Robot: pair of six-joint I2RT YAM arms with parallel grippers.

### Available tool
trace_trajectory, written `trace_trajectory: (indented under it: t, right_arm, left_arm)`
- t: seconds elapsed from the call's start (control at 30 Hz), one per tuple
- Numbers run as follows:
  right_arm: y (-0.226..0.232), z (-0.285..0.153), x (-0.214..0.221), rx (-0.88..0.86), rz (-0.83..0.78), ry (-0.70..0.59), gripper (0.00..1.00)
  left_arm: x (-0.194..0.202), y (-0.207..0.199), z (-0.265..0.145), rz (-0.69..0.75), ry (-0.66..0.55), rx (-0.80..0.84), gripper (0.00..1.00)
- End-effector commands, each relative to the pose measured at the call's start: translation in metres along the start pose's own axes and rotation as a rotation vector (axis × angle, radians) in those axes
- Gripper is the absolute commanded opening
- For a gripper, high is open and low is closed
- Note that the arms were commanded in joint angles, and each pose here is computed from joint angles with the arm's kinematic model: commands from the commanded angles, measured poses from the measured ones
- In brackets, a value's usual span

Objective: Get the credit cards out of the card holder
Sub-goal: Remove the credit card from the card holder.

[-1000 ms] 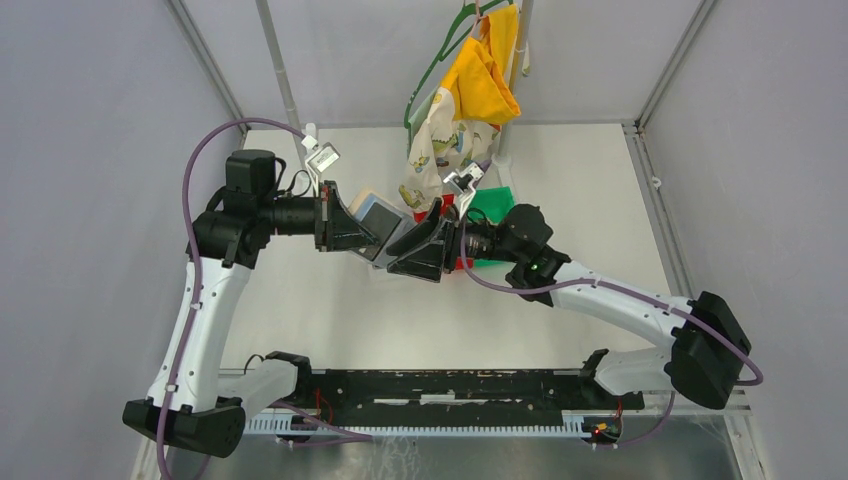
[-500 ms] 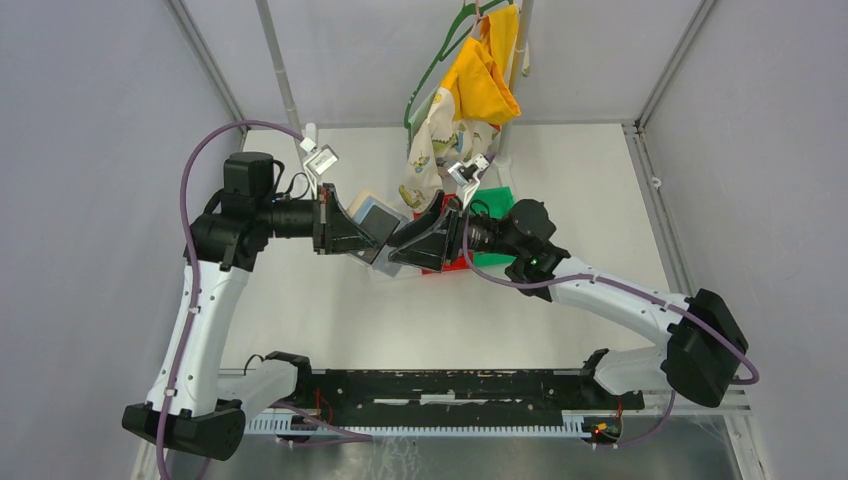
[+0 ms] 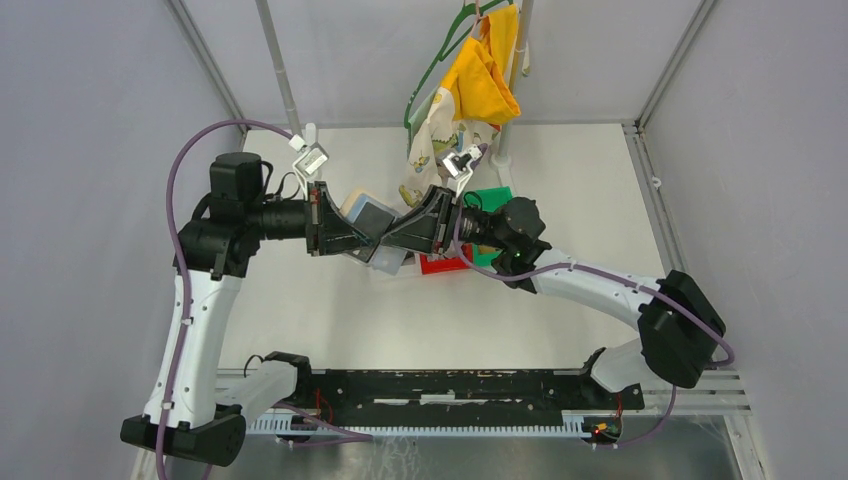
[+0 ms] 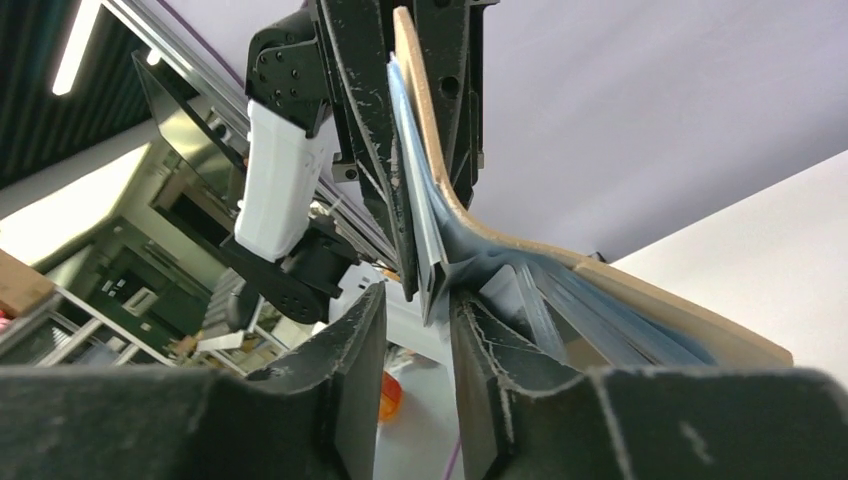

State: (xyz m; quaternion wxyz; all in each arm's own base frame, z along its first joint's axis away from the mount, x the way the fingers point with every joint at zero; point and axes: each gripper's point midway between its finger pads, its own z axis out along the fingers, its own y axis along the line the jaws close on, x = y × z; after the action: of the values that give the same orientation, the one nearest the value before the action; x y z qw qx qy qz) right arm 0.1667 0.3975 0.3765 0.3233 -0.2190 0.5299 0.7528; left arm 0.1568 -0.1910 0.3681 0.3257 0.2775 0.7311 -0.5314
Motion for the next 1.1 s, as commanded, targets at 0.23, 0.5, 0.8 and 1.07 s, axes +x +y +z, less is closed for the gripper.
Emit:
trace_trajectory:
  t: [0.23,0.5,0.8,1.07]
  right_arm:
    - [0.015,0.009,-0.036,-0.061,0.026,-0.176,0.09]
    - [-0.004,0.001,-0.022,0.031,0.017,-0.146,0.00]
    - [0.007,-0.010,-0.015,0.014,-0.020,-0.130,0.00]
    - [0.027,-0.019,-0.012,-0.066,-0.022,-0.142,0.00]
  left_arm:
    - [0.008,-0.018,-0.001,-0.008,0.033,0.088,0.20]
    - [0.007,-0.041,-0.006,0.010,0.041,0.197,0.35]
    - [0.005,-0.051,-0.009,0.004,0.044,0.249,0.31]
    - [0.000,-0.055,-0.009,-0.011,0.045,0.266,0.26]
